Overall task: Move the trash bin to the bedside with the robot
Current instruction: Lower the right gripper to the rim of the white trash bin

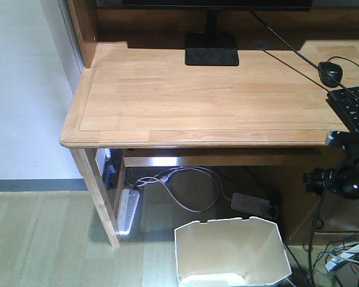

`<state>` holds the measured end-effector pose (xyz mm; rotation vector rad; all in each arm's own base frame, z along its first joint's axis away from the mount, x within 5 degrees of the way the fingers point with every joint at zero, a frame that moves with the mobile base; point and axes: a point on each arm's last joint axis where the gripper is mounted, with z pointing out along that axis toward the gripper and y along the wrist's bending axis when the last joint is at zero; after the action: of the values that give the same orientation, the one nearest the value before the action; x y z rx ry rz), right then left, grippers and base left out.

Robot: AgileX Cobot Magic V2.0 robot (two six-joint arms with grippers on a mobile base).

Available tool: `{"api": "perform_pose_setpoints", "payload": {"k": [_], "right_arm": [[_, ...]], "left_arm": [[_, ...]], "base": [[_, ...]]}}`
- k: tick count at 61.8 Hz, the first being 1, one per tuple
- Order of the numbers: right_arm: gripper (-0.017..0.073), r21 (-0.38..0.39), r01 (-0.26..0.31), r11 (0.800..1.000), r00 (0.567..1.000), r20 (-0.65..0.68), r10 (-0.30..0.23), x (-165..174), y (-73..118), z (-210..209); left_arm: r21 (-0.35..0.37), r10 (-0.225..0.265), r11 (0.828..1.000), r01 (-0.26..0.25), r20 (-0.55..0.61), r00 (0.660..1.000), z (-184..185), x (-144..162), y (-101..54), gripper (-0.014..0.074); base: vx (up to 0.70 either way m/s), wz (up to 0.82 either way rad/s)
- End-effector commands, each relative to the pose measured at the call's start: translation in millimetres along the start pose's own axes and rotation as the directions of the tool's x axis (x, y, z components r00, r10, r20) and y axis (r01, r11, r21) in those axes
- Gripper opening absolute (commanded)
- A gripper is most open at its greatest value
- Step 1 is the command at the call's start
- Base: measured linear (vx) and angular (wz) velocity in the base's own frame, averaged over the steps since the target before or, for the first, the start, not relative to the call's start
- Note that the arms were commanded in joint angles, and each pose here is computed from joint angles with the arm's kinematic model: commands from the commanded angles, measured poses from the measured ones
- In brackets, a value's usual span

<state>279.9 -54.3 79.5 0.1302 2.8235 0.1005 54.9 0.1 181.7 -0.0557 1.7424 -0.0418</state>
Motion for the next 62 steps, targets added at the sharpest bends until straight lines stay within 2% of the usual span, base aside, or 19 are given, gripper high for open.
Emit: {"api": "perform_pose_setpoints", "payload": {"k": [1,7,18,25,32,42,51,62], "right_arm": [[0.0549,0.069,0.061,0.996,0.997,0.051,-0.064,-9,-3.5,14],[0.0549,0.051,0.092,0.994,0.996,-0.028,-0.090,-1,-2.4,40],[0.0549,-0.031,0.069,0.997,0.979,-0.188,-0.073,13,-2.0,86],[0.0549,-0.050,0.061,0.997,0.969,-0.236,-0.071,17,-3.1,107],[0.0549,-0.041,0.071,0.997,0.966,-0.244,-0.079,18,-5.9,122],[0.0549,-0.051,0.116,0.992,0.959,-0.256,-0.126,18,-8.6,141],[0.0549,-0.053,0.128,0.990,0.955,-0.263,-0.137,20,-11.0,160],[0.0549,-0.052,0.102,0.993,0.953,-0.283,-0.112,24,-13.2,183]], "left_arm": [[0.005,-0.012,1.000,0.012,0.041,0.999,2,4,0.1,-0.0006],[0.005,-0.012,1.000,0.012,0.040,0.999,2,4,0.1,-0.0006],[0.005,-0.012,1.000,0.012,0.040,0.999,2,4,0.1,-0.0006],[0.005,-0.012,1.000,0.012,0.040,0.999,2,4,0.1,-0.0006],[0.005,-0.012,1.000,0.012,0.040,0.999,2,4,0.1,-0.0006],[0.005,-0.012,1.000,0.012,0.039,0.999,2,4,0.1,-0.0006],[0.005,-0.012,1.000,0.012,0.039,0.999,2,4,0.1,-0.0006],[0.005,-0.012,1.000,0.012,0.037,0.999,2,4,0.1,-0.0006]], "base": [[0.00,0.00],[0.00,0.00],[0.00,0.00],[0.00,0.00],[0.00,0.00],[0.00,0.00],[0.00,0.00],[0.00,0.00]]}}
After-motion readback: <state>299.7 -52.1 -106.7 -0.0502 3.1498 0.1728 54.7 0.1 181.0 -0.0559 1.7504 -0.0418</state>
